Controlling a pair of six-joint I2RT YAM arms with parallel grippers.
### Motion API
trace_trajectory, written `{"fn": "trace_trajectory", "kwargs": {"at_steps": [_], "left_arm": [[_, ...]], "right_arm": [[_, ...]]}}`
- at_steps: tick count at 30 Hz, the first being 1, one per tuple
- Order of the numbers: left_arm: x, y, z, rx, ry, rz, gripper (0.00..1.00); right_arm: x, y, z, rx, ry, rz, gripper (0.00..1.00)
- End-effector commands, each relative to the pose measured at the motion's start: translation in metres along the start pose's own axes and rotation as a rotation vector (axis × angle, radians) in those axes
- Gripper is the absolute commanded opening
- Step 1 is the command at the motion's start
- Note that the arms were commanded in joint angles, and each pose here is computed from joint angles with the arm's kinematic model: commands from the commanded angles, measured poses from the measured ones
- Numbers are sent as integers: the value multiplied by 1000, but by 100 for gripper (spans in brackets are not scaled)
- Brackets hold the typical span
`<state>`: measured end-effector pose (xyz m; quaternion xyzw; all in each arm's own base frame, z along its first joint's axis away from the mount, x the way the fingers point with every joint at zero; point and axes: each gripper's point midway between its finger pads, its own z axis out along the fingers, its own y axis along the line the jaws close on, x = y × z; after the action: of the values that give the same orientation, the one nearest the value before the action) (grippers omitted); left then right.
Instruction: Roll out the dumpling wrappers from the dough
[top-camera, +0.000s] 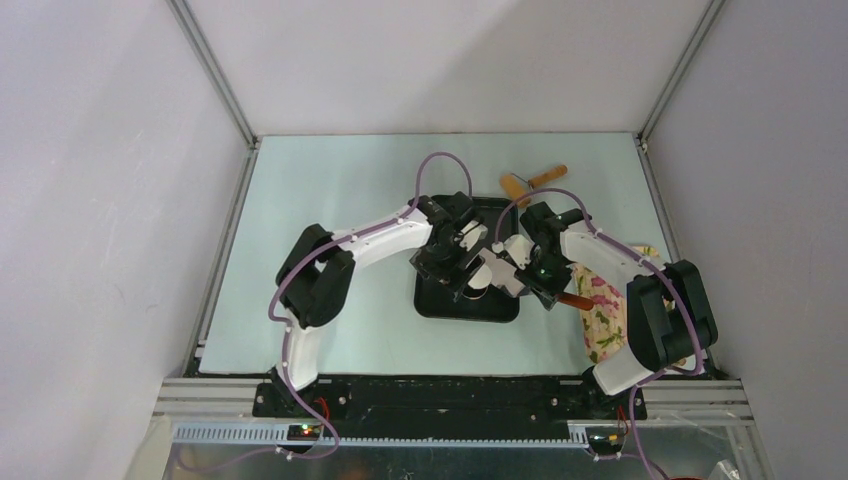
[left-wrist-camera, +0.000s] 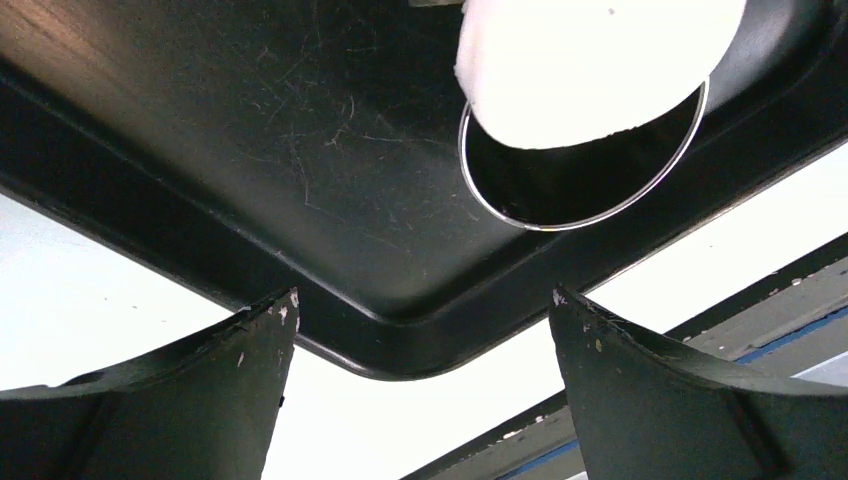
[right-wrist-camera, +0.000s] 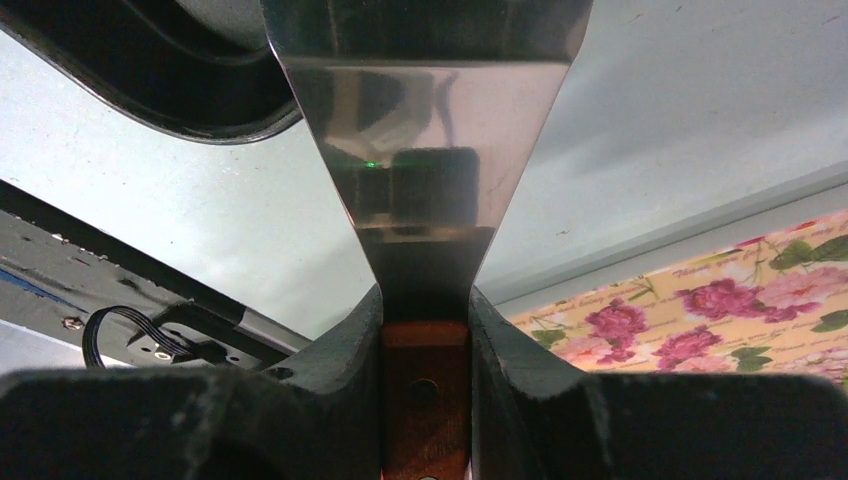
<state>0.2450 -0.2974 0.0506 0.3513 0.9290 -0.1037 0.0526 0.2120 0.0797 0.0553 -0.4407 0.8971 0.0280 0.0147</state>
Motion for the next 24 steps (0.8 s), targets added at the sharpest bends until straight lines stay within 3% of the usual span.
{"fn": "trace_trajectory", "kwargs": {"at_steps": [1, 24], "left_arm": [[-18, -11, -13, 14, -69, -19, 98], [-9, -9, 11, -115, -40, 42, 98]], "right_arm": [[-4, 6, 2, -35, -11, 2, 0], [-2, 7, 5, -47, 4, -1, 0]]}}
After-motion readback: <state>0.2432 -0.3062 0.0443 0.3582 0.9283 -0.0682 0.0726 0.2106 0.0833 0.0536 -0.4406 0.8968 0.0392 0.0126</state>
